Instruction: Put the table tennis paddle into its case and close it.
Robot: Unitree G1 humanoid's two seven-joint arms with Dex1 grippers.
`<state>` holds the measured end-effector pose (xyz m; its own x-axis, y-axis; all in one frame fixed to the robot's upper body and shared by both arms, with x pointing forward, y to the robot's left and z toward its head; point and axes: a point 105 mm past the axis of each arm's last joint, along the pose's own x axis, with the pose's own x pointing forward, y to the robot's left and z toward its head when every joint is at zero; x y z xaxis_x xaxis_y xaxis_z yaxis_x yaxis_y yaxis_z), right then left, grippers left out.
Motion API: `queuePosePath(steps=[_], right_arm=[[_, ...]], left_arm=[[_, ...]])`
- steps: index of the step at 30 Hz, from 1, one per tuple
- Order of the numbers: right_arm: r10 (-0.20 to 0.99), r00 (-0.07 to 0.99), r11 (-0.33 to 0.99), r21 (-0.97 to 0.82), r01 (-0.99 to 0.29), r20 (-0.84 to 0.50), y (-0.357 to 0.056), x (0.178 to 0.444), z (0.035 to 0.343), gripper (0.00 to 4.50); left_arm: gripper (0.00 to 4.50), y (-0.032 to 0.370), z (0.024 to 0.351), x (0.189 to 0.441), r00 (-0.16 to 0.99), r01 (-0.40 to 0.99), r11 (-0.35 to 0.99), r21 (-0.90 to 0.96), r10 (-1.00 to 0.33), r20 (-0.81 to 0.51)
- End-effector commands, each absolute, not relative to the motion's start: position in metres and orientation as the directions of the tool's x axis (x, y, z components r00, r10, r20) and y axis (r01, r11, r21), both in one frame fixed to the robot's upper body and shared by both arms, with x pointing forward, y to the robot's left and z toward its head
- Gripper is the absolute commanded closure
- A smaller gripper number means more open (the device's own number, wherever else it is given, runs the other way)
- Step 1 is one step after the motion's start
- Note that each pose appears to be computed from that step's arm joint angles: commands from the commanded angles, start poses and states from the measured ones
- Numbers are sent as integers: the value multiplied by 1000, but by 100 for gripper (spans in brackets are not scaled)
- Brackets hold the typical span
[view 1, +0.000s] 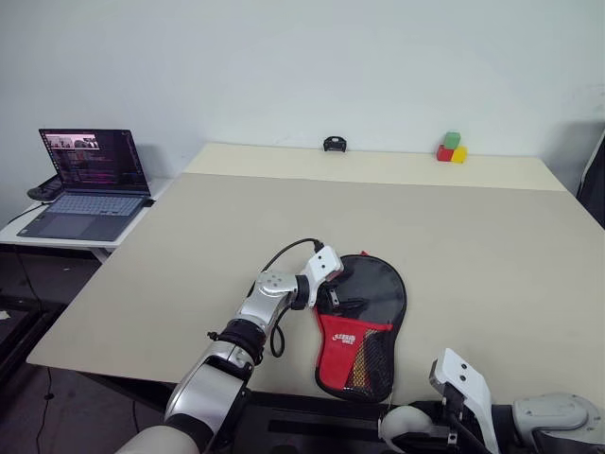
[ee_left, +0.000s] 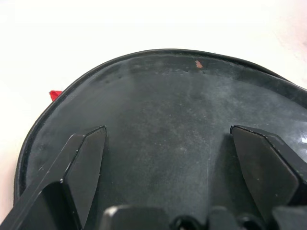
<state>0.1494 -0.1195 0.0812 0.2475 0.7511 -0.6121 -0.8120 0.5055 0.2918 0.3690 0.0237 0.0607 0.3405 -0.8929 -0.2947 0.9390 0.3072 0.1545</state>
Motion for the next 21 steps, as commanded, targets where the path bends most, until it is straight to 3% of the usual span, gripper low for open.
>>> queuePosePath(steps=[1, 12, 16, 19, 21], right_arm=[[783, 264, 460, 237, -856, -563, -116, 153, 98, 190], [843, 274, 395, 187, -900, -463, -123, 161, 140, 190], [843, 271, 409, 228, -884, -464, -128, 167, 142, 190], [850, 243, 398, 268, -877, -468, -129, 166, 141, 130], [853, 223, 383, 274, -882, -472, -128, 164, 142, 68]], left_arm=[[0, 46, -1, 353, 343, 930, 363, 56, -806, -483], [0, 39, 3, 359, 364, 924, 377, 70, -805, -468], [0, 40, 3, 359, 369, 923, 377, 78, -805, -465], [0, 42, 3, 359, 372, 921, 380, 81, -804, -464], [0, 43, 2, 359, 376, 920, 384, 82, -802, -464]])
